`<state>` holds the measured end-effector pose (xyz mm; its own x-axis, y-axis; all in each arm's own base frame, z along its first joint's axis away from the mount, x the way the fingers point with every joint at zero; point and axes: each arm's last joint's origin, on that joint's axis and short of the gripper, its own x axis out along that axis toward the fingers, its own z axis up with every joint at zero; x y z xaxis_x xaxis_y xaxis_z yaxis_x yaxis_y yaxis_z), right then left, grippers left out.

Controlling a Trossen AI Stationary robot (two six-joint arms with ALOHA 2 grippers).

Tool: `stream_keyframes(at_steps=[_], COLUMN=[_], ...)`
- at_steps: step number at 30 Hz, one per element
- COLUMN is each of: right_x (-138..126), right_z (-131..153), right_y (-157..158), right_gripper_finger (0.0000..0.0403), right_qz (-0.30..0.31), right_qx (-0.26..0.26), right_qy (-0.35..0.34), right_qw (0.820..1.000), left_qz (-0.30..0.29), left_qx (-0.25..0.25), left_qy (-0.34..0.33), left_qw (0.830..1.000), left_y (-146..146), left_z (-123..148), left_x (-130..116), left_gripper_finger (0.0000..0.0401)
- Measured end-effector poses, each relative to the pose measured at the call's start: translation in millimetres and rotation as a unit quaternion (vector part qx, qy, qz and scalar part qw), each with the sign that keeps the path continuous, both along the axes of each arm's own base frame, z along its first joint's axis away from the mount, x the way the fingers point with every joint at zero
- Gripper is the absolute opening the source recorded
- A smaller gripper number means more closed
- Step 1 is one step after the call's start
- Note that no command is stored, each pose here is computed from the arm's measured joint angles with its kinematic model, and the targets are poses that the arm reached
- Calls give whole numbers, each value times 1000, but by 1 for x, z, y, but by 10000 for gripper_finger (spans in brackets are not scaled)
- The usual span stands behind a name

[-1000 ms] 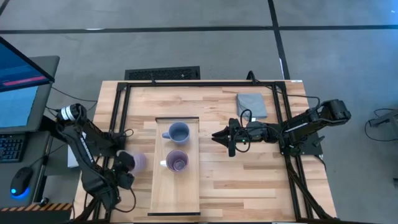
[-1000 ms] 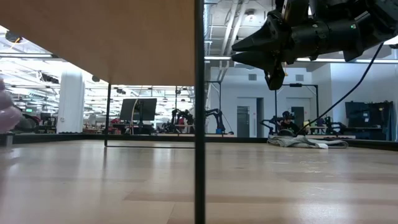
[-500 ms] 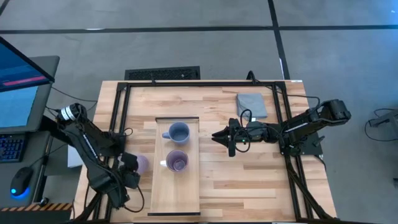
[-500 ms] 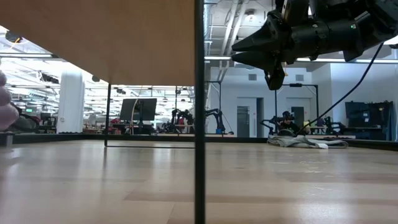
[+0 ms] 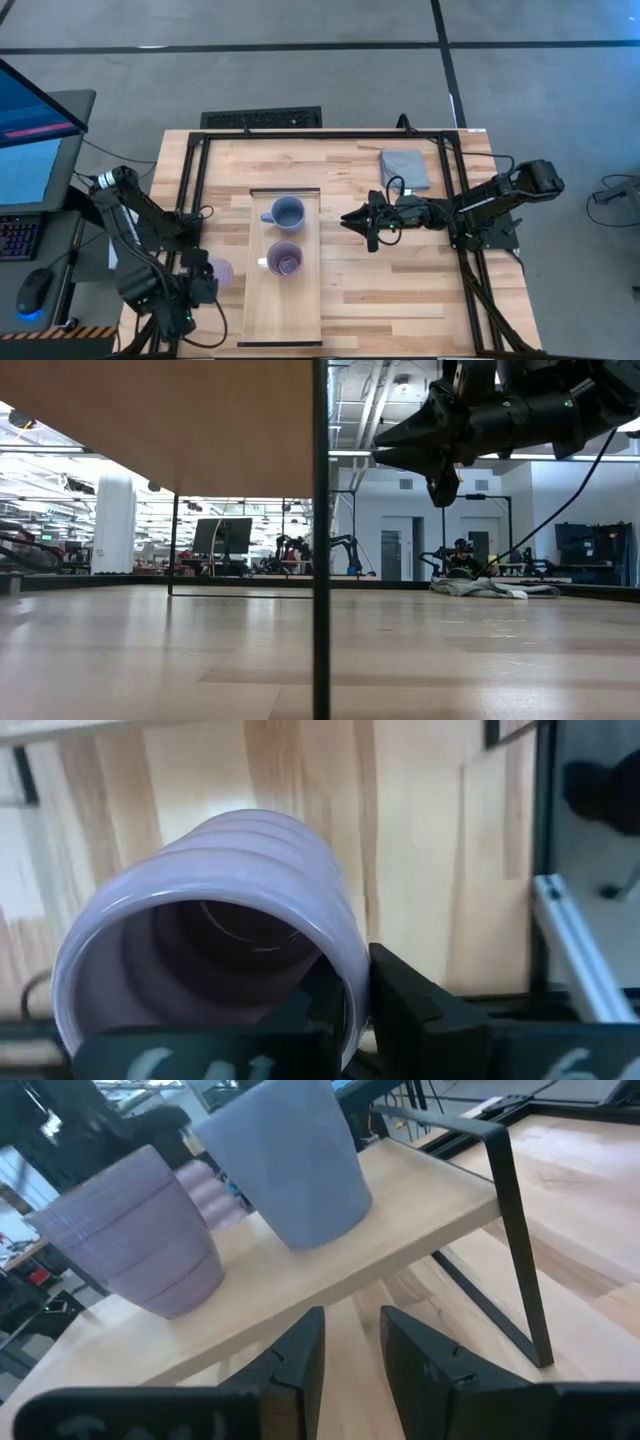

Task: Stack small to large cups/mugs on shelf
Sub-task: Put the purple mug on the shelf

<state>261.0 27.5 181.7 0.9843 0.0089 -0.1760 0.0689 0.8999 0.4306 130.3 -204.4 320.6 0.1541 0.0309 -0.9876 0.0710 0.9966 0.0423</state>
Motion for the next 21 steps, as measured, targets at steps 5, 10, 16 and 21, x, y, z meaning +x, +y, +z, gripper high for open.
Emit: stream_keyframes(at_steps=[5,10,16,21], right_x=[0,0,0,0], right_z=[-3,-3,-3,-3], right_y=[0,0,2,2], right_gripper_finger=[123,123,123,123], right_qz=[1,1,5,4], right_qx=[-1,-1,-1,-1], right_qy=[11,12,10,10], right_qw=[1000,1000,1000,1000], left_qz=[57,72,104,83], left_qx=[-32,-79,-130,-180], left_qy=[-25,-44,-38,-71], left_qw=[998,993,985,978], left_y=[2,2,2,-5], left_z=[31,50,65,72], left_x=[-1,3,5,13], left_gripper_finger=[15,15,15,15])
